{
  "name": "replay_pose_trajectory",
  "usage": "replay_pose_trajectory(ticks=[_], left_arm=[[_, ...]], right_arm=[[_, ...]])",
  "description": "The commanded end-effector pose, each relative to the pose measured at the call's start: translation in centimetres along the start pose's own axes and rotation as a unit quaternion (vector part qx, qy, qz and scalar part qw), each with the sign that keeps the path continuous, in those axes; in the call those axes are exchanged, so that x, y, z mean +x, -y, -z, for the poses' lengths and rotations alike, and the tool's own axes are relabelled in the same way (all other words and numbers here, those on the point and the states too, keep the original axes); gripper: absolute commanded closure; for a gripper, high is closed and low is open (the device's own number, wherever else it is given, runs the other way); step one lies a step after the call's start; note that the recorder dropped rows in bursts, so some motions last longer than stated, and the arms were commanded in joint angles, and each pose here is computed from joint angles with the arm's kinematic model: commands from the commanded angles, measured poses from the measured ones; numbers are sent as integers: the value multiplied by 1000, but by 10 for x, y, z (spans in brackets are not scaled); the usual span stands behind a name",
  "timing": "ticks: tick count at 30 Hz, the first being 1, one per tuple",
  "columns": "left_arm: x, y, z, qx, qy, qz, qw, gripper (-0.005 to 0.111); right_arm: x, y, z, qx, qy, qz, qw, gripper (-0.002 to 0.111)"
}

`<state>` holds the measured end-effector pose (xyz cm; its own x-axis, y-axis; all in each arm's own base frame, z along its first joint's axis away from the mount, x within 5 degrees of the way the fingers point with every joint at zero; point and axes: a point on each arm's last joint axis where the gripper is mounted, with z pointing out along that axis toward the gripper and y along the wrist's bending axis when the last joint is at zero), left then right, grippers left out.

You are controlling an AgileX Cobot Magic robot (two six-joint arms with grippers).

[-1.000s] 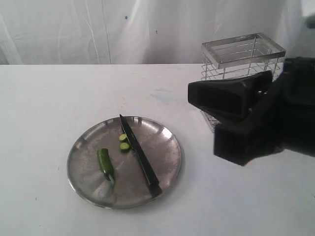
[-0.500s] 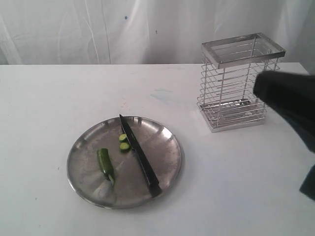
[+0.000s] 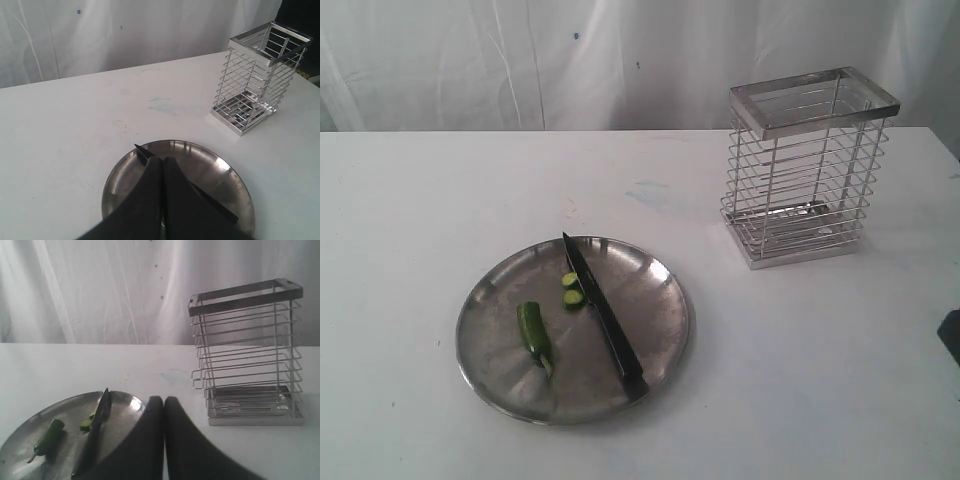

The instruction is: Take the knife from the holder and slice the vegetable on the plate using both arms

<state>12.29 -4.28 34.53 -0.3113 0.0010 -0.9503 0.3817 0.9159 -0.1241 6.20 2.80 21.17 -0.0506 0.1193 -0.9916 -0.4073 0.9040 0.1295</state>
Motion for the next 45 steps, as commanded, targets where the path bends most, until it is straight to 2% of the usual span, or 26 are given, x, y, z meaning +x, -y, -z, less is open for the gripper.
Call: replay_pose_trajectory(ticks=[1,8,21,22,25,26,30,33,39,43,45], left_arm=[[2,1,1,4,-1,9,1000,107],[2,1,1,4,-1,9,1000,107],[2,1,2,3,0,10,1000,107],[5,0,1,-2,3,14,1000,107],[5,-7,6,-48,46,-37,997,107],[8,-8,8,-56,54,-33,996,107],[31,-15,19,-101,111,-5,989,107],[63,-18,23,-102,145,16,984,107],[147,-22,25,-108,61,39,991,107],[173,-23,25,-108,65,39,991,107],[176,-23,25,-107,72,39,991,107]], right_arm=[[12,5,8,34,-40,-36,998,108],[26,8,14,54,-107,-39,992,108],[26,8,14,54,-108,-39,992,108],[26,8,14,54,-108,-39,992,108],[26,8,14,54,-108,-39,992,108],[26,8,14,54,-108,-39,992,108],[26,8,14,54,-108,-39,992,108],[26,8,14,54,-108,-39,992,108],[26,8,14,54,-108,-37,992,108],[26,8,14,54,-108,-37,992,108],[26,8,14,54,-108,-37,992,108]])
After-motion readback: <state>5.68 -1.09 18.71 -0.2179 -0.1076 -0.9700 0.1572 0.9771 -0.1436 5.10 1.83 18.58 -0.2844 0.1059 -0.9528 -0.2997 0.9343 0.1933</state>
